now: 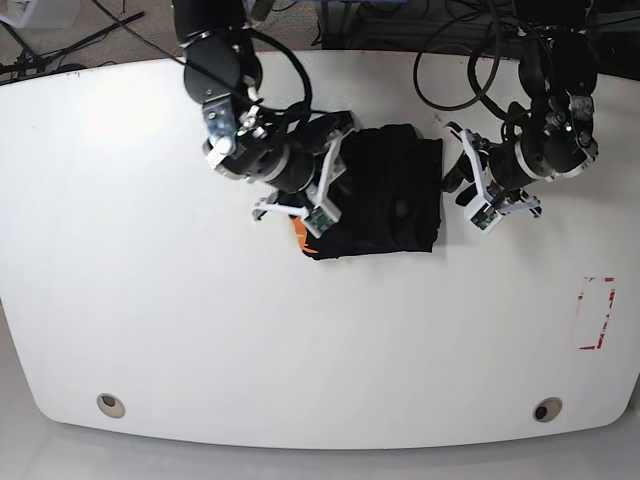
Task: Fold the T-shirt properly
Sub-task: 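Release the bundle and set it flat on the table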
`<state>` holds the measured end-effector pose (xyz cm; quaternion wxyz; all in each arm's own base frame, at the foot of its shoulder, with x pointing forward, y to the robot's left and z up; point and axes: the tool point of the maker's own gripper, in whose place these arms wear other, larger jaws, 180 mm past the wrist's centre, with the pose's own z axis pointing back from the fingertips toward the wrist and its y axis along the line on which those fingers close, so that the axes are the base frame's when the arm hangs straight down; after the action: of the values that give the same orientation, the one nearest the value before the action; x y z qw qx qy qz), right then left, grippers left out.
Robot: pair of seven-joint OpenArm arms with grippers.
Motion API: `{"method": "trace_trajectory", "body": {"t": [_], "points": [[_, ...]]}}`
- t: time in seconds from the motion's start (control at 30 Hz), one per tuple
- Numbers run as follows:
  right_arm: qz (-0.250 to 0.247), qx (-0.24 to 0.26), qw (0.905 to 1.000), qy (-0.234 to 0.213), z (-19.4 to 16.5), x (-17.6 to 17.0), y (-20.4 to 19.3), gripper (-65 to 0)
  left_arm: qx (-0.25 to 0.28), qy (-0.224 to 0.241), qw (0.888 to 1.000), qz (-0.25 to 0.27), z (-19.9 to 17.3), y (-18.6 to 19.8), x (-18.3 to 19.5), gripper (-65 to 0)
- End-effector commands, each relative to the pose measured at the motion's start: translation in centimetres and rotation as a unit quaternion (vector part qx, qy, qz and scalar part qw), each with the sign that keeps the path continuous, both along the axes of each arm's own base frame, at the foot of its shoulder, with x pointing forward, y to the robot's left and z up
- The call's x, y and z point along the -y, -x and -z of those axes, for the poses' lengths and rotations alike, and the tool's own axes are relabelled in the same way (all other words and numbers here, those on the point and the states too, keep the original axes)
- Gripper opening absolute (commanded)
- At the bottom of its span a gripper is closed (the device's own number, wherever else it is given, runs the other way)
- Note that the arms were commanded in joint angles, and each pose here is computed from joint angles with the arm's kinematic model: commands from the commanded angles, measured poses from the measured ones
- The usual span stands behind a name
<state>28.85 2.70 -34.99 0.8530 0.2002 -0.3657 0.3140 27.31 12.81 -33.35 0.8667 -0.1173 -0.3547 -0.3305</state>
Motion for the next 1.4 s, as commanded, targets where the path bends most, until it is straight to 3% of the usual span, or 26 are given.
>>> {"method": "trace_trajectory", "body": {"t": [0.0,0.3,0.5,0.7,0.93,1.2,1.37], "points": [[0.016,0.025,0.9991,-0.030,-1.8,0.9,-2.5,-46.1,0.018,0.025,0.999,0.014,-1.0,-0.4,1.9,-47.9],[0.041,0.025,0.9984,-0.028,-1.6,3.0,-8.6,-46.1,-0.002,0.035,0.999,0.041,0.1,0.6,4.2,-47.9],[0.063,0.026,0.9966,-0.046,0.2,4.3,-10.7,-46.1,-0.065,-0.017,0.998,0.011,5.3,0.9,2.6,-47.9],[0.091,0.014,0.9947,-0.047,2.9,6.9,-11.3,-46.1,-0.084,-0.009,0.996,0.029,8.7,0.7,2.3,-47.9],[0.101,0.036,0.9939,-0.028,2.4,10.0,-12.0,-46.1,-0.034,-0.030,0.999,0.018,5.8,-1.8,0.2,-47.9],[0.074,0.083,0.9938,-0.009,-2.1,9.2,-12.1,-46.1,0.044,-0.050,0.997,0.035,0.5,-3.0,1.0,-47.9],[0.073,0.088,0.9934,-0.010,-2.5,8.9,-12.6,-46.1,0.033,-0.077,0.996,0.043,0.3,-1.4,1.2,-47.9]]}}
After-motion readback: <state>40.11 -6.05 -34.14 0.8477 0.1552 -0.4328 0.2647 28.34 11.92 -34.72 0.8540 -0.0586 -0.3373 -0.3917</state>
